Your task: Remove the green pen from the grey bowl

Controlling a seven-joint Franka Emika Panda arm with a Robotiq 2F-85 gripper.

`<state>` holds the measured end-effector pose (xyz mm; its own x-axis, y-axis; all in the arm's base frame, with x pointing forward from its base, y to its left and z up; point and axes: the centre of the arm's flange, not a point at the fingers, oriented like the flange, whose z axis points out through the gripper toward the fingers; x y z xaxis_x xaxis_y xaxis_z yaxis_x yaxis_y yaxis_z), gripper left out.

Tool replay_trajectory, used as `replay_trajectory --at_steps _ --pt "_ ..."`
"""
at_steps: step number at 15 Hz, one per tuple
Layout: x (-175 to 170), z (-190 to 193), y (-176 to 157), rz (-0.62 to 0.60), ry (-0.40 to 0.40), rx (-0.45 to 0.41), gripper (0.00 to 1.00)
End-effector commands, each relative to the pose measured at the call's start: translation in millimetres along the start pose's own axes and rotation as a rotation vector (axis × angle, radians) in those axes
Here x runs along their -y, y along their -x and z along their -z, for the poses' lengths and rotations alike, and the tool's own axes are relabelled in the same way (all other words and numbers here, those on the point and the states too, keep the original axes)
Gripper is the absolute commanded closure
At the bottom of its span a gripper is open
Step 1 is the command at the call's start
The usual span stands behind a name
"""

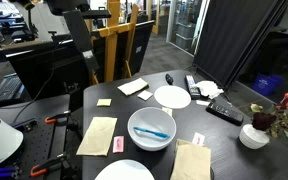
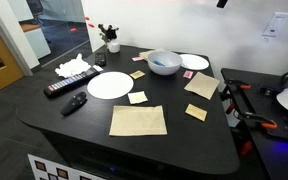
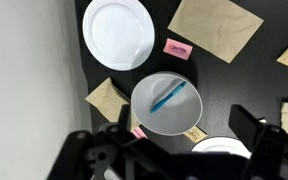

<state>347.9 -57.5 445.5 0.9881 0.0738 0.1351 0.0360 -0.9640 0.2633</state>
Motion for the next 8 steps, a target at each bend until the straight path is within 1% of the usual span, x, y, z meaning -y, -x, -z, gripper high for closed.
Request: replay_trajectory --at_steps 1,5,6,8 --pt "0 0 0 0.0 0.0 0.0 0.0" --pt "1 0 -3 -0.002 -0.007 0.001 0.0" --pt "1 1 -7 -0.022 -0.012 0.004 0.0" --pt "0 0 -18 -0.108 -0.016 0.013 0.0"
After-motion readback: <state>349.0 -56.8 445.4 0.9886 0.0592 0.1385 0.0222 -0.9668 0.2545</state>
